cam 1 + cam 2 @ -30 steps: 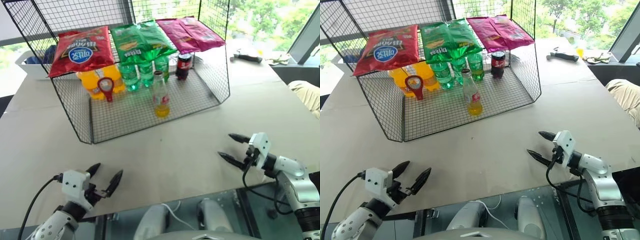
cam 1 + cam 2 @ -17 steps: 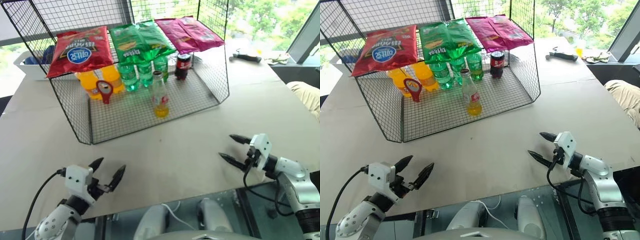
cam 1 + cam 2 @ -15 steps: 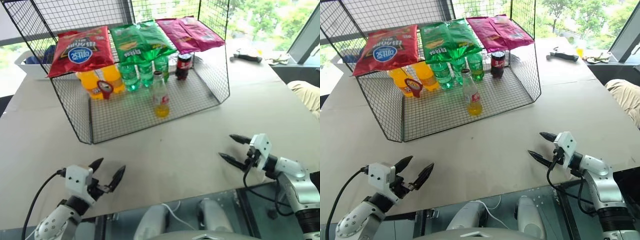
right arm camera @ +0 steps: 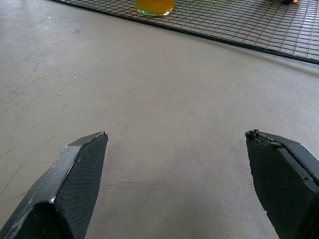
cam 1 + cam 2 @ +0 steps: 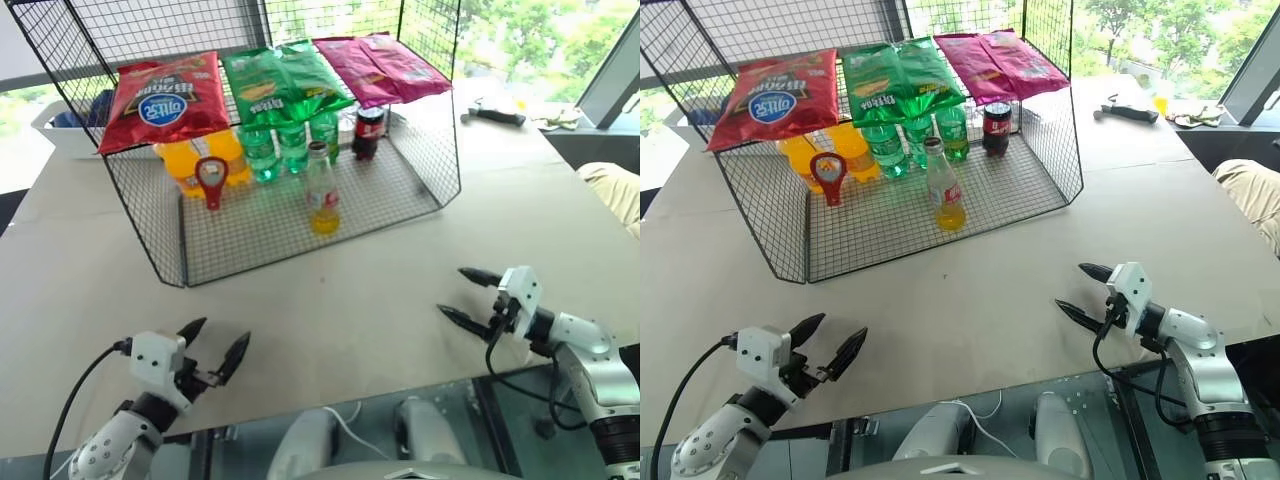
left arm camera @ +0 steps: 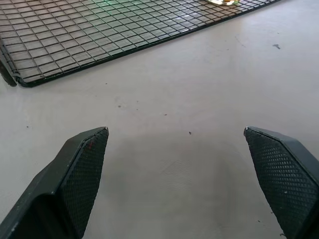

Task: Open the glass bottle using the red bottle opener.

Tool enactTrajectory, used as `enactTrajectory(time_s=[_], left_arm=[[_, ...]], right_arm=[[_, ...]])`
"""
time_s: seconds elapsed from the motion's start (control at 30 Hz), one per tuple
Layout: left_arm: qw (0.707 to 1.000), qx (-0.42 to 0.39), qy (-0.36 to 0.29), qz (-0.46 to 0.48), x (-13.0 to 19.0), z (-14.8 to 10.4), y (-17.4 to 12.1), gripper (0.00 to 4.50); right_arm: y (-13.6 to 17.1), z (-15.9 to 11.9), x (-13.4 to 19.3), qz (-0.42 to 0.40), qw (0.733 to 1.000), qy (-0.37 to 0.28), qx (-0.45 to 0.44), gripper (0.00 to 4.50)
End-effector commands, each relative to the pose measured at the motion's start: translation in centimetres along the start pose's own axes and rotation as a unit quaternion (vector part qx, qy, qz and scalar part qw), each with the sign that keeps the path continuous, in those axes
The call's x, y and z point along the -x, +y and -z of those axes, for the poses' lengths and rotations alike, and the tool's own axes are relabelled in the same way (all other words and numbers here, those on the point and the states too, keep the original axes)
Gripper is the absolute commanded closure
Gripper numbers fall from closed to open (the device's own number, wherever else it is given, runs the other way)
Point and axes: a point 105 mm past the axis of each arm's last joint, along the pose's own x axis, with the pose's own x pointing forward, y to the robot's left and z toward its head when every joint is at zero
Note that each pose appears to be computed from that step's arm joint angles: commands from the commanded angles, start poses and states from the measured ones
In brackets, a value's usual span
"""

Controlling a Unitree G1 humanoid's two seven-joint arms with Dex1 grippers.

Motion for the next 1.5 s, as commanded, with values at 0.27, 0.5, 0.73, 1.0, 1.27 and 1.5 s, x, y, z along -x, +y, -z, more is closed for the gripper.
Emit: enactTrajectory(time_s=[0.27, 0.5, 0.73, 1.0, 1.27, 1.5], left_arm=[[0.999, -0.010, -0.016, -0.034, -1.7, -1.7, 0.1, 0.00], [0.995, -0.035, -0.076, -0.062, -3.7, -5.2, 0.4, 0.00], [0.975, -0.032, -0.178, -0.132, -4.9, -9.8, 2.8, 0.00], [0.953, -0.058, -0.221, -0.198, -7.2, -12.3, 4.5, 0.00], [0.949, -0.074, -0.249, -0.180, -10.5, -14.8, 4.6, 0.00], [0.947, -0.076, -0.265, -0.166, -12.1, -16.3, 4.3, 0.00]], right_arm=[[1.7, -3.0, -1.9, -0.032, 0.998, -0.059, 0.021, 0.04], [4.7, -8.5, -4.9, -0.075, 0.986, -0.149, 0.004, 0.04], [6.8, -13.8, -6.1, -0.114, 0.968, -0.222, -0.007, 0.04], [7.4, -16.2, -6.4, -0.126, 0.961, -0.245, -0.005, 0.04], [7.8, -16.7, -6.6, -0.132, 0.961, -0.242, 0.003, 0.04], [7.9, -17.2, -6.8, -0.131, 0.960, -0.245, 0.010, 0.04]])
